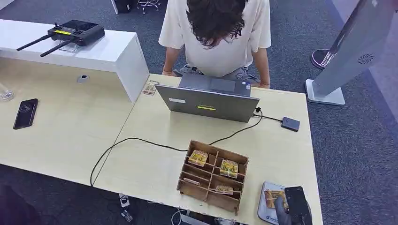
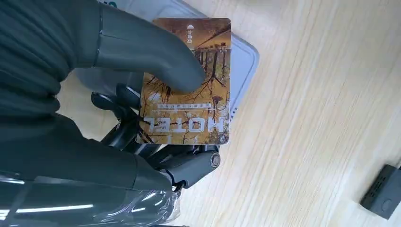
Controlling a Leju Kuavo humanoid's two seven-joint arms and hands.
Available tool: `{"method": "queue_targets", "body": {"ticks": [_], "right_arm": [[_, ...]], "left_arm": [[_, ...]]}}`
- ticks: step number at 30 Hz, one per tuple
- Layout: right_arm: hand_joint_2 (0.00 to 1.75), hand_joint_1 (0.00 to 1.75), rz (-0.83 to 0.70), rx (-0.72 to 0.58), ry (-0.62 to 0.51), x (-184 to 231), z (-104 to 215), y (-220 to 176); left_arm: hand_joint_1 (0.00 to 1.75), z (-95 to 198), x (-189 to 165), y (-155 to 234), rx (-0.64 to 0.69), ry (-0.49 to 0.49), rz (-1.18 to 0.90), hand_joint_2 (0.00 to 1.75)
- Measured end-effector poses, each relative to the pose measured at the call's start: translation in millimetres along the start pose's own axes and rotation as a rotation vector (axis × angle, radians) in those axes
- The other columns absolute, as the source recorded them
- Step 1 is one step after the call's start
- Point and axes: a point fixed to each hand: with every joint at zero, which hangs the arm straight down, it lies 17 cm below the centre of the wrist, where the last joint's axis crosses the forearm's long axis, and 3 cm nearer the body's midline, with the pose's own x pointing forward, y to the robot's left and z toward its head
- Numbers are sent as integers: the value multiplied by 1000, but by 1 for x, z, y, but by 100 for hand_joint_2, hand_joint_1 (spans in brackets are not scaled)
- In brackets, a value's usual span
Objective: Pass the card to the sensor for recognition and then transmit it.
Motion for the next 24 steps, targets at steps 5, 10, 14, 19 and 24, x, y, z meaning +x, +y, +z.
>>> {"method": "queue_targets", "body": {"ticks": [5, 10, 14, 19, 24], "right_arm": [[175, 175, 3, 2, -3, 1, 0, 1], [175, 175, 12, 2, -4, 1, 0, 1], [175, 175, 30, -1, -2, 1, 0, 1], [175, 175, 37, -3, -3, 1, -1, 0], [175, 175, 48, -10, -3, 1, -1, -1]], "left_arm": [[0, 0, 0, 0, 0, 0, 0, 0], [0, 0, 0, 0, 0, 2, 0, 0], [0, 0, 0, 0, 0, 2, -1, 0], [0, 0, 0, 0, 0, 2, -1, 0], [0, 0, -1, 0, 0, 3, -2, 0]]}}
